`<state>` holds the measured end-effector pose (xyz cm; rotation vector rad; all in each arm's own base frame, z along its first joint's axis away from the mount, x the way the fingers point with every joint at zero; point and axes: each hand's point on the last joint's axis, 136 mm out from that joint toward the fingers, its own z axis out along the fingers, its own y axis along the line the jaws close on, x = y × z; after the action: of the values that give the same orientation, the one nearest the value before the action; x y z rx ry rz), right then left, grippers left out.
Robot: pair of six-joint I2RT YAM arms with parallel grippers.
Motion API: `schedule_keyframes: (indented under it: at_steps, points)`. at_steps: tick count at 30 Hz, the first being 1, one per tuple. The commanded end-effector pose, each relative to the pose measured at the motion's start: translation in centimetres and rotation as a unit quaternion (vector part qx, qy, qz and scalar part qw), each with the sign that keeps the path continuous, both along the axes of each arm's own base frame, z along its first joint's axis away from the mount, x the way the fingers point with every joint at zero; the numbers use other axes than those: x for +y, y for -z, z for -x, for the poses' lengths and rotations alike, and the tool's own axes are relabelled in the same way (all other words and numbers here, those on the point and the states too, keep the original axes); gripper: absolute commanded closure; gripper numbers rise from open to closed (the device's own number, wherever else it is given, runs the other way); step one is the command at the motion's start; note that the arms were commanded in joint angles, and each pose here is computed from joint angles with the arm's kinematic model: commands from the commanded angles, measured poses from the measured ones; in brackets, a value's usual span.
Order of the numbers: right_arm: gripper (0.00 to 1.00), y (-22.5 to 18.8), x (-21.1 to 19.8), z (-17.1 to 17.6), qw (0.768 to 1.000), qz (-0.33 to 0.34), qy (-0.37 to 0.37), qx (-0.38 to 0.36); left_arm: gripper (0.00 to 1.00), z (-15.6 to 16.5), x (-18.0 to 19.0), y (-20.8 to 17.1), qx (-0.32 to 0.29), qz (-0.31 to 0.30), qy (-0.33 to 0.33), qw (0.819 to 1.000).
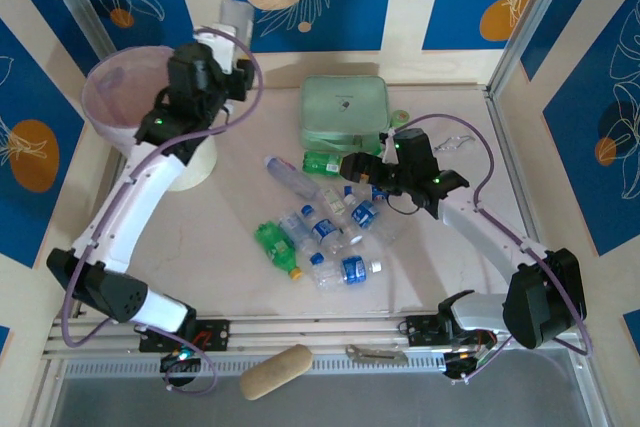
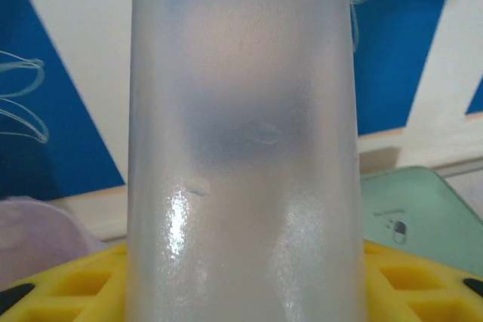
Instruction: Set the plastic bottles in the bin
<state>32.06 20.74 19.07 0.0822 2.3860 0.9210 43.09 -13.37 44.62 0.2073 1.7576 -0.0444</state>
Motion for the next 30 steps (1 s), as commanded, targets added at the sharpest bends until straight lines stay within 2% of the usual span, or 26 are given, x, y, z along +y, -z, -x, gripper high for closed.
schedule_keyframes:
  at_steps: [1,9,12,18,22,30]
  points:
    - [0.01,-1.1,0.7,-0.3,1.0,-0.01,-0.005,-0.007,0.46,0.5,4.0,-1.4,0.006,-0.012,-0.016,1.0]
    - [0.01,-1.2,1.0,-0.4,1.0,-0.004,-0.01,-0.007,0.48,-0.7,14.0,-2.7,-0.017,0.039,-0.126,0.991]
    - [0.01,-1.3,1.1,-0.4,1.0,-0.003,-0.009,-0.008,0.48,-1.7,16.8,-1.5,-0.008,0.056,-0.155,0.986]
    - [0.01,-1.6,1.1,-0.2,1.0,0.003,-0.007,-0.009,0.5,-4.0,22.0,3.5,0.032,0.101,-0.204,0.973]
    - [0.01,-1.7,0.8,0.0,1.0,0.007,-0.003,-0.009,0.5,-5.3,23.5,6.1,0.048,0.114,-0.219,0.968]
    - [0.01,-1.9,1.2,-0.1,1.0,0.008,-0.007,-0.011,0.48,-7.0,23.9,9.6,0.08,0.112,-0.221,0.966]
